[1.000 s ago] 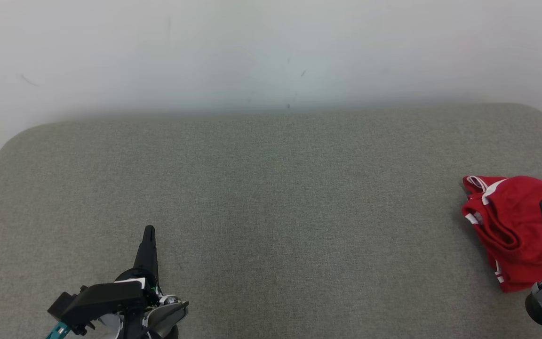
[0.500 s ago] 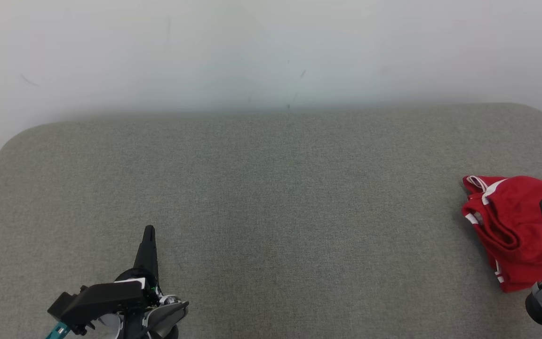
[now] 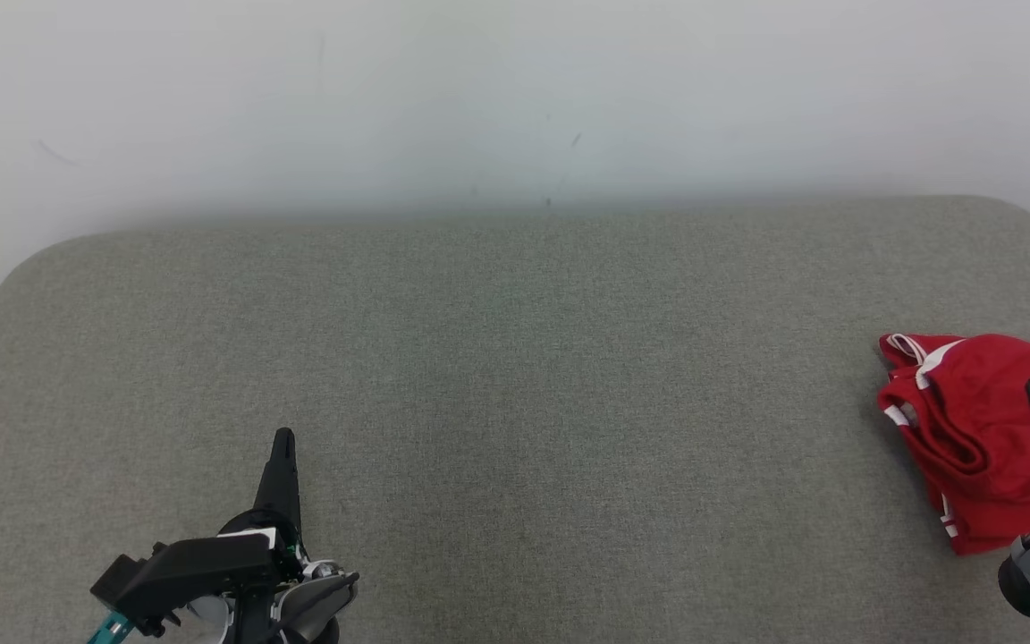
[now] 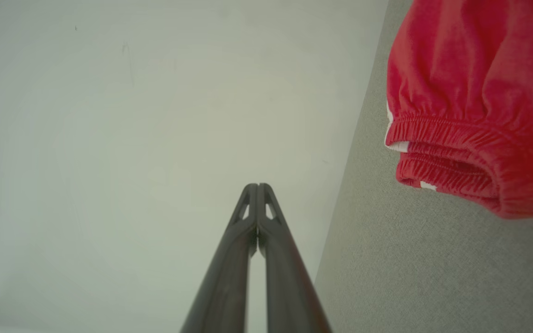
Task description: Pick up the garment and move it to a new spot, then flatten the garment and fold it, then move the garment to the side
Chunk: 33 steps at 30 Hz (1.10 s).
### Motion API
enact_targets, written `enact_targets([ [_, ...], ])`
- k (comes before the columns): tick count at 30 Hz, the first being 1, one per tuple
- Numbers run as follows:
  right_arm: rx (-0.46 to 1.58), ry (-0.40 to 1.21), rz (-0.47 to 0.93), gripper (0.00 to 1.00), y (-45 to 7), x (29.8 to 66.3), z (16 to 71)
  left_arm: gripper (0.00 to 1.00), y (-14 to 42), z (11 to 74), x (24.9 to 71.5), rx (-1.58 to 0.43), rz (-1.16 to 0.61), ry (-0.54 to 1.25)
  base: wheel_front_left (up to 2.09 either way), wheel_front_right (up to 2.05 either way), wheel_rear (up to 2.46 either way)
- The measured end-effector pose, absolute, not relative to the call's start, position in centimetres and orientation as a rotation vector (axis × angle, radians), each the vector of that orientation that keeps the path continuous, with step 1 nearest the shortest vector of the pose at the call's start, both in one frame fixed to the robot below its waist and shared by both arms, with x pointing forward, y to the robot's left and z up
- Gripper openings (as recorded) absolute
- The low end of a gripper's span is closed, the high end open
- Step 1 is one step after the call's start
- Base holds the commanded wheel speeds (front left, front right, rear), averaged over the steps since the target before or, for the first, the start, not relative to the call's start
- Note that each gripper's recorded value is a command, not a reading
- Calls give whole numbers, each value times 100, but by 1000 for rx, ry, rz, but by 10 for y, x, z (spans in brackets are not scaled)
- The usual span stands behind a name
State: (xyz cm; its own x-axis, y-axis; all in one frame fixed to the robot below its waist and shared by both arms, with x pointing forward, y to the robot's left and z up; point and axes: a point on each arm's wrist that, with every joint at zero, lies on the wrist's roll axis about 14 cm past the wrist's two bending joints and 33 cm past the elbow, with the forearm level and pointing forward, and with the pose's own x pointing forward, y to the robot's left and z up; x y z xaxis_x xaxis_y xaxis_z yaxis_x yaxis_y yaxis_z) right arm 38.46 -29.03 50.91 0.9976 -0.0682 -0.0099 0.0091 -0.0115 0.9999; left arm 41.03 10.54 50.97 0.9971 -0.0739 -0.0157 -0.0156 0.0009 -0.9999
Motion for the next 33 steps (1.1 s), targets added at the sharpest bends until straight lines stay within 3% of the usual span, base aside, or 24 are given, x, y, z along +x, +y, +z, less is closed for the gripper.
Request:
enact_targets([
  [33,1581,-48,-62,0,-291,385,509,0,105,510,410,-1570,-46,70,0,0,0],
])
